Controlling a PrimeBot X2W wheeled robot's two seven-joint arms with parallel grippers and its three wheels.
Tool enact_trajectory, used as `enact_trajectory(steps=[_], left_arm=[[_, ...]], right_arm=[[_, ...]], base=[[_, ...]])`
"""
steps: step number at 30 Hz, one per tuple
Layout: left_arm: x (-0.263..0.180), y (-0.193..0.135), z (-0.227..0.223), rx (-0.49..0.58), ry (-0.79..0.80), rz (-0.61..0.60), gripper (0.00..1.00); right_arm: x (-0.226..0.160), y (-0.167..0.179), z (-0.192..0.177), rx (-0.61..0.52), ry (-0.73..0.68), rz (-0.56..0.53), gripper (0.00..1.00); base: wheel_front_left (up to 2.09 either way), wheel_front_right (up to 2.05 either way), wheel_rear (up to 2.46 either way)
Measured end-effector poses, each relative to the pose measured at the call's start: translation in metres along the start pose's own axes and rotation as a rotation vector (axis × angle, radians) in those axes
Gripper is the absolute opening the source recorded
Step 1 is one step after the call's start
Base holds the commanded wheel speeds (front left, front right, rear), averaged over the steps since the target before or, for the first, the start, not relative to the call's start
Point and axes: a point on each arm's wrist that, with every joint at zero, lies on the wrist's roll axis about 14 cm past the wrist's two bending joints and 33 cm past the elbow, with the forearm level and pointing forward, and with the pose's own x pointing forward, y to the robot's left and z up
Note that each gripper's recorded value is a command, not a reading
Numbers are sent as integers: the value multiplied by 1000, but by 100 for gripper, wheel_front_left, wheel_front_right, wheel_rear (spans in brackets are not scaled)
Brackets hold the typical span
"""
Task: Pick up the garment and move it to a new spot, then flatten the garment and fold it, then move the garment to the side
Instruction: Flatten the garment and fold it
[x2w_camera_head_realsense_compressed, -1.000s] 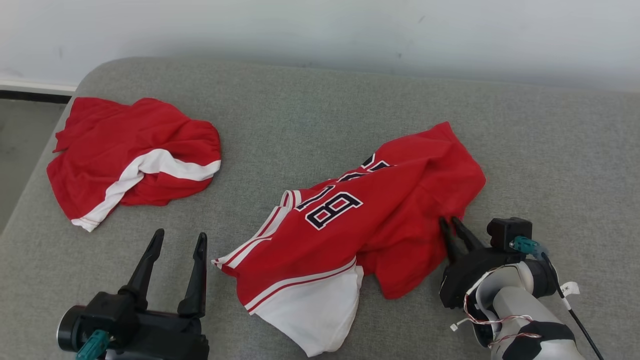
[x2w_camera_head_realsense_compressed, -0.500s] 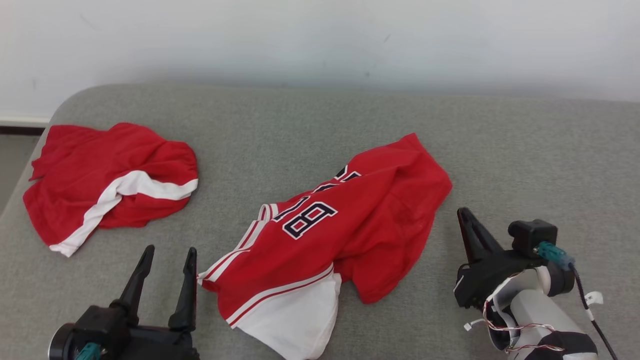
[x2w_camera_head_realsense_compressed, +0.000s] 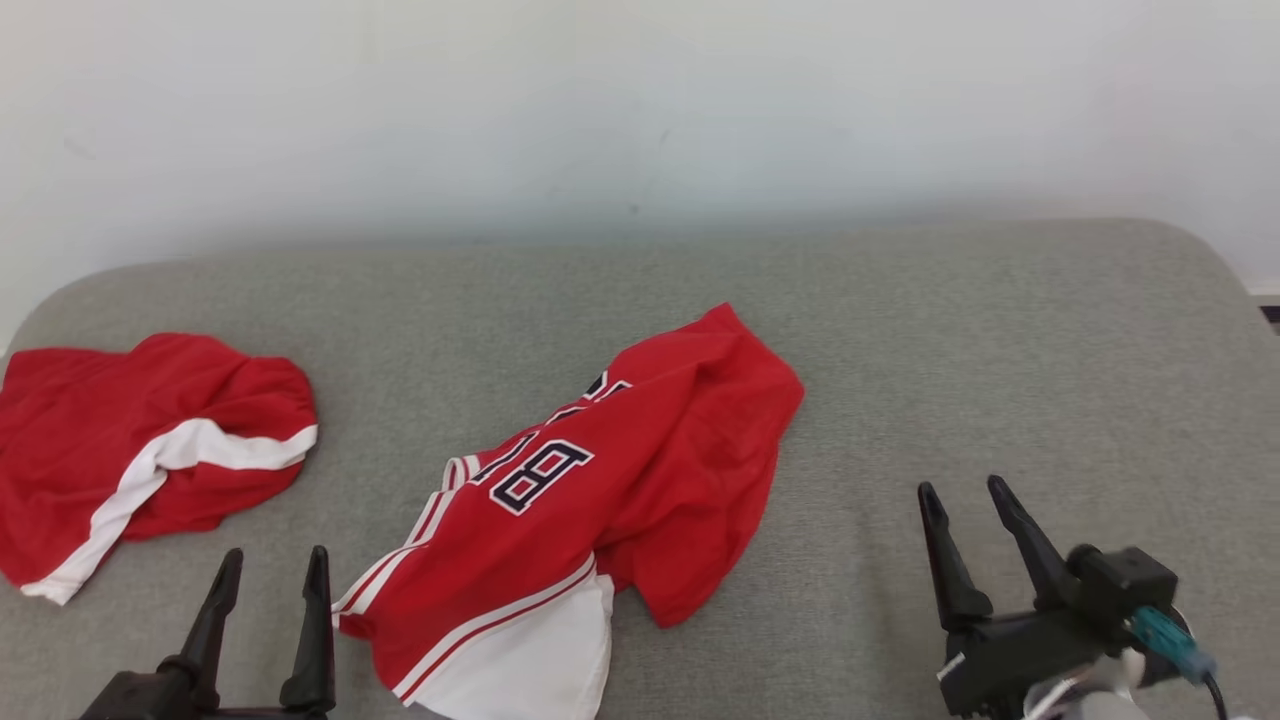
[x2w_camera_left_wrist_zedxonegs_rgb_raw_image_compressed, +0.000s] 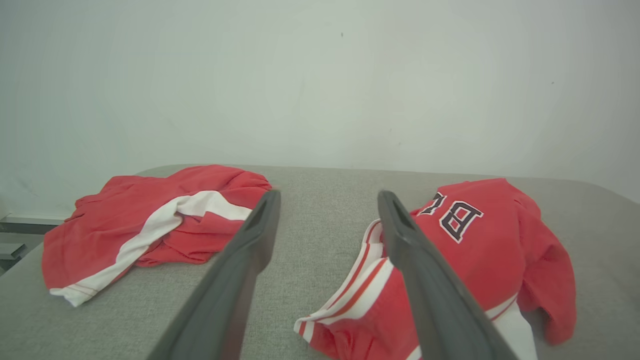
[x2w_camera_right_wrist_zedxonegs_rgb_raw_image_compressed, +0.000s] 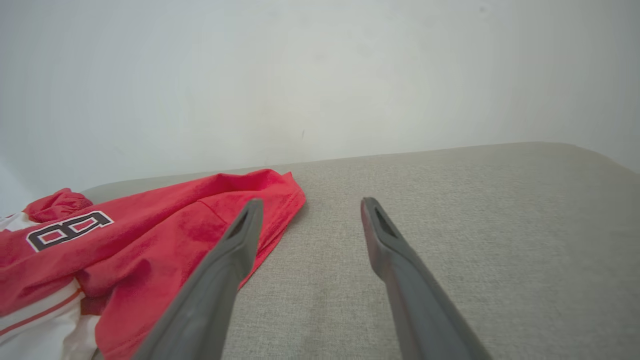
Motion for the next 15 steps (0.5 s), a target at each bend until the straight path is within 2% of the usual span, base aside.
enact_trajectory(steps=[7,15], left_arm=[[7,-7,6,2,-21,-20,100],[5,-8,3,8,-11,-24,100]], right_arm=[[-32,-8,17,-25,-68,-40,100],[-49,-1,15,-27,-75,-39,100]], base=[[0,0,0],[0,0,0]])
